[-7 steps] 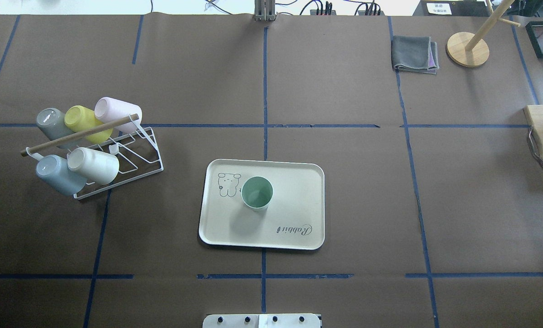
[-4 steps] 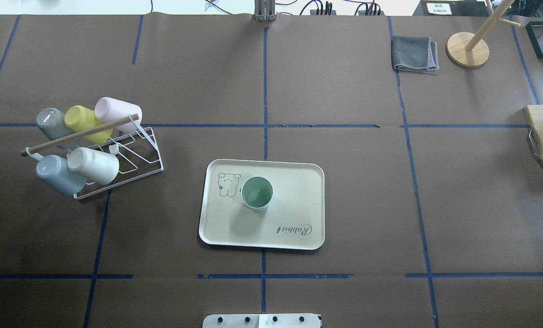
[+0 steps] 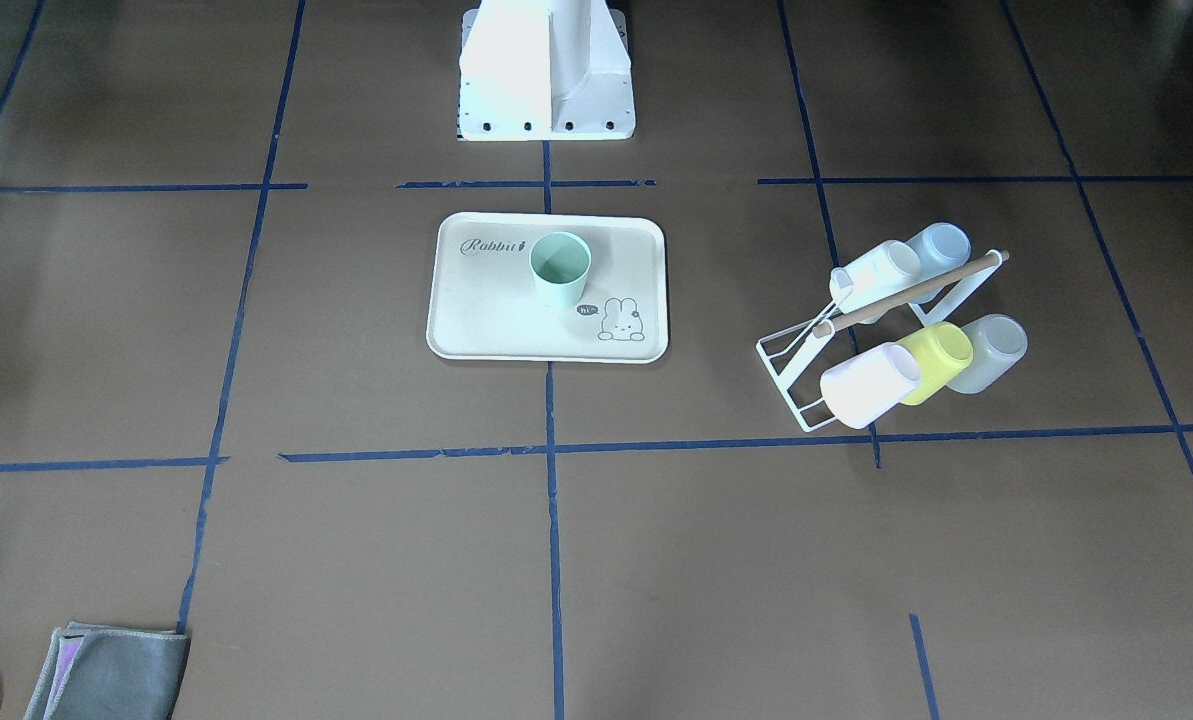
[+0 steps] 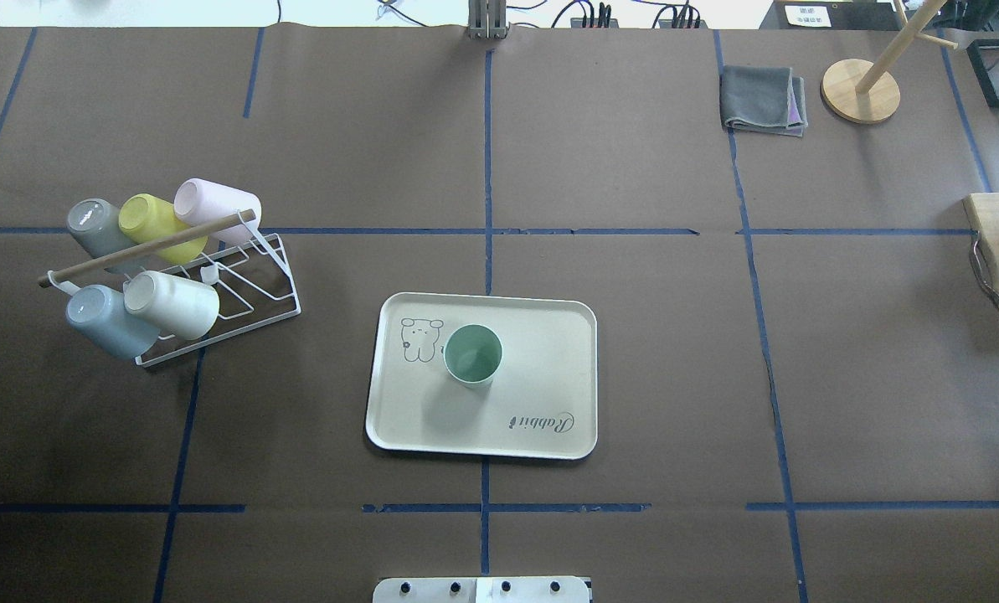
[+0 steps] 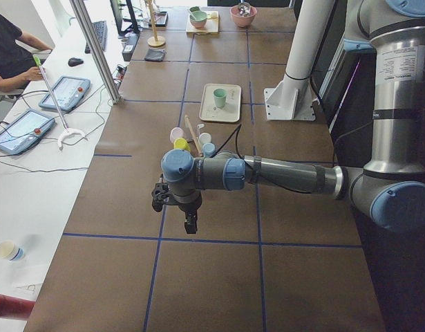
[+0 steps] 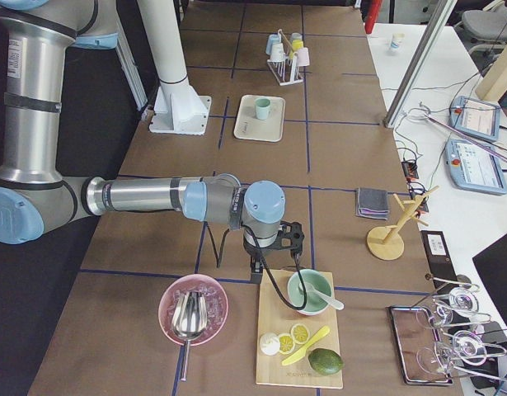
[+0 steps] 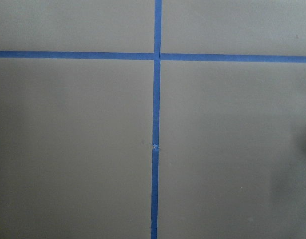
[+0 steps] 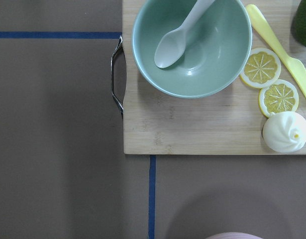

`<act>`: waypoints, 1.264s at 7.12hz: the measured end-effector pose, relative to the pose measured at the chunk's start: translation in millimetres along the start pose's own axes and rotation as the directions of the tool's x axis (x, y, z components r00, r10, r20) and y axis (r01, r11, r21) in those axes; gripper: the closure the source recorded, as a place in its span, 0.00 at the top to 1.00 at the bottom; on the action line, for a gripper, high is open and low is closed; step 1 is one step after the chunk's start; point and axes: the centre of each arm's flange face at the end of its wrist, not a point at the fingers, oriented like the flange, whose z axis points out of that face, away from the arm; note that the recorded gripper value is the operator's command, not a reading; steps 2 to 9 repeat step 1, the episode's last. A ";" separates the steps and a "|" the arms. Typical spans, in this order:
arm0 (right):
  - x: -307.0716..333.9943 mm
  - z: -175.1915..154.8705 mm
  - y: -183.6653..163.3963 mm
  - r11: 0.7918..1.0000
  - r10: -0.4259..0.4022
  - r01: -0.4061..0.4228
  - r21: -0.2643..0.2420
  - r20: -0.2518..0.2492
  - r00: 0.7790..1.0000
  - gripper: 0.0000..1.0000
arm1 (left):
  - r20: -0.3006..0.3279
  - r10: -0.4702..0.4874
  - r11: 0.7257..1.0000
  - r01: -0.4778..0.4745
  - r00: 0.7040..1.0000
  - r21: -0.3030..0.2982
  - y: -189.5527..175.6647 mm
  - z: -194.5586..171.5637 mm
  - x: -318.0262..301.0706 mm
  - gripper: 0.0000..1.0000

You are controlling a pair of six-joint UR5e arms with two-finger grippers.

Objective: Pick up and place green cup on tray

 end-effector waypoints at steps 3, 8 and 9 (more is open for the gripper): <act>-0.1 -0.3 -0.8 1.000 -0.003 0.003 0.001 0.000 1.000 1.00 | -0.002 -0.002 1.000 0.002 1.000 -0.001 2.0 -0.7 0.2 1.00; -0.1 -0.3 -0.8 1.000 -0.003 0.003 0.001 0.000 1.000 1.00 | -0.002 -0.002 1.000 0.002 1.000 -0.001 2.0 -0.7 0.2 1.00; -0.1 -0.3 -0.8 1.000 -0.003 0.003 0.001 0.000 1.000 1.00 | -0.002 -0.002 1.000 0.002 1.000 -0.001 2.0 -0.7 0.2 1.00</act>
